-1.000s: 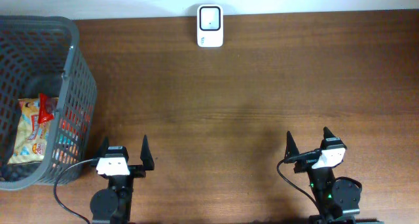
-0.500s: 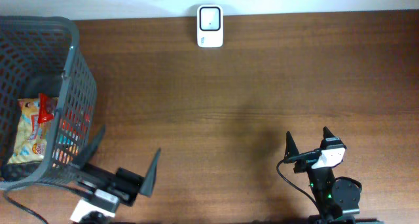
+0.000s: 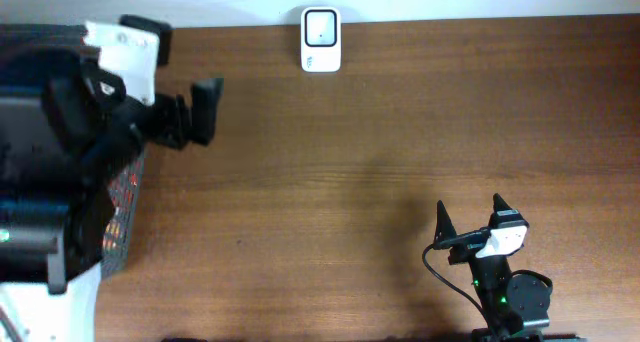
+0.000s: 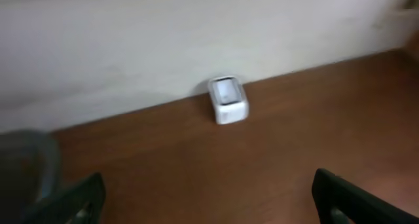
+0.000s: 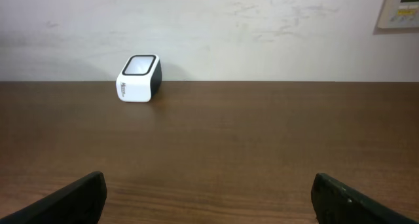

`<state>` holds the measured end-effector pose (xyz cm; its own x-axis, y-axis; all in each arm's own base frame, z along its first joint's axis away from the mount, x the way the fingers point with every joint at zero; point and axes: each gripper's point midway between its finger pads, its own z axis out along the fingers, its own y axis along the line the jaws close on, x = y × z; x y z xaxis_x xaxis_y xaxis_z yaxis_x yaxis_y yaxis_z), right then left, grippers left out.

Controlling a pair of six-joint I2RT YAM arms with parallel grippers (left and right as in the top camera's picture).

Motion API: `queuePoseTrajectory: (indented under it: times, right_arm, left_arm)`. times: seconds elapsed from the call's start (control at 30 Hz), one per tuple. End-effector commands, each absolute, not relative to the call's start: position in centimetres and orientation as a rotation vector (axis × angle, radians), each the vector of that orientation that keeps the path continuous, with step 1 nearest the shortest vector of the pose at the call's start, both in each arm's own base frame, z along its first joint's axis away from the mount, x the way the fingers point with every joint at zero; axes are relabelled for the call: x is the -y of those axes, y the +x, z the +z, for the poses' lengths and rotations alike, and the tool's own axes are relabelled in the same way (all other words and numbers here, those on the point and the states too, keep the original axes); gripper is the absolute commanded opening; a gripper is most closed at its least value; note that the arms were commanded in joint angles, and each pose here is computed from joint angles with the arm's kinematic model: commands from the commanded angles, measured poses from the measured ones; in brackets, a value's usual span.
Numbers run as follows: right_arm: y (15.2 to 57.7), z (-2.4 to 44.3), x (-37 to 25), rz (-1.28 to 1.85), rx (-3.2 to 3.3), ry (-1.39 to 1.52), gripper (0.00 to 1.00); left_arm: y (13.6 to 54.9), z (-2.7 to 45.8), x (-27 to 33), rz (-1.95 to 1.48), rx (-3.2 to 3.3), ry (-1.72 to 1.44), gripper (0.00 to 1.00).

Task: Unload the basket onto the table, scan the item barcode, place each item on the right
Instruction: 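Reach the left gripper into the grey basket and grasp a red snack bag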

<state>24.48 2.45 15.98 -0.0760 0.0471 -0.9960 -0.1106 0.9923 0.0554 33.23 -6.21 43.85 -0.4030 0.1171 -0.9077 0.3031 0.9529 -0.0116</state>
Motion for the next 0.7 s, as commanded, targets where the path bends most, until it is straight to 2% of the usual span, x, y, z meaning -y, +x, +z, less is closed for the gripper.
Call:
queuePoseTrajectory:
  times: [0.0, 0.07, 0.13, 0.27, 0.3, 0.47, 0.57, 0.67]
  right_arm:
    - [24.5, 15.7, -2.5, 0.135, -1.645, -0.046, 0.98]
    - [24.5, 15.7, -2.5, 0.135, -1.645, -0.046, 0.98]
    - [24.5, 15.7, -2.5, 0.135, -1.645, -0.046, 0.98]
    - [24.5, 15.7, -2.5, 0.135, -1.645, -0.046, 0.98]
    - [24.5, 15.7, -2.5, 0.135, -1.645, -0.046, 0.98]
    - [24.5, 15.7, -2.5, 0.135, -1.645, -0.046, 0.98]
    - [24.5, 15.7, -2.5, 0.135, -1.645, -0.046, 0.98]
    - [24.5, 15.7, -2.5, 0.135, -1.645, -0.046, 0.98]
  left_arm:
    - [35.1, 45.8, 0.0, -0.045, -1.986, -0.046, 0.99]
    - [35.8, 47.9, -8.3, 0.156, -1.919, -0.307, 0.99]
    - [34.8, 47.1, -15.8, 0.140, -1.867, -0.628, 0.99]
    - [32.8, 42.4, -22.9, 0.210, -1.941, -0.886, 0.99]
    - [32.6, 41.3, -23.9, 0.224, -1.968, -0.925, 0.99]
    - [33.3, 29.4, -25.8, 0.155, -2.316, -1.151, 0.99]
    - [34.7, 25.1, -26.8, 0.127, -2.406, -1.193, 0.99]
    - [35.7, 19.2, -25.4, -0.037, -2.590, -1.218, 0.99]
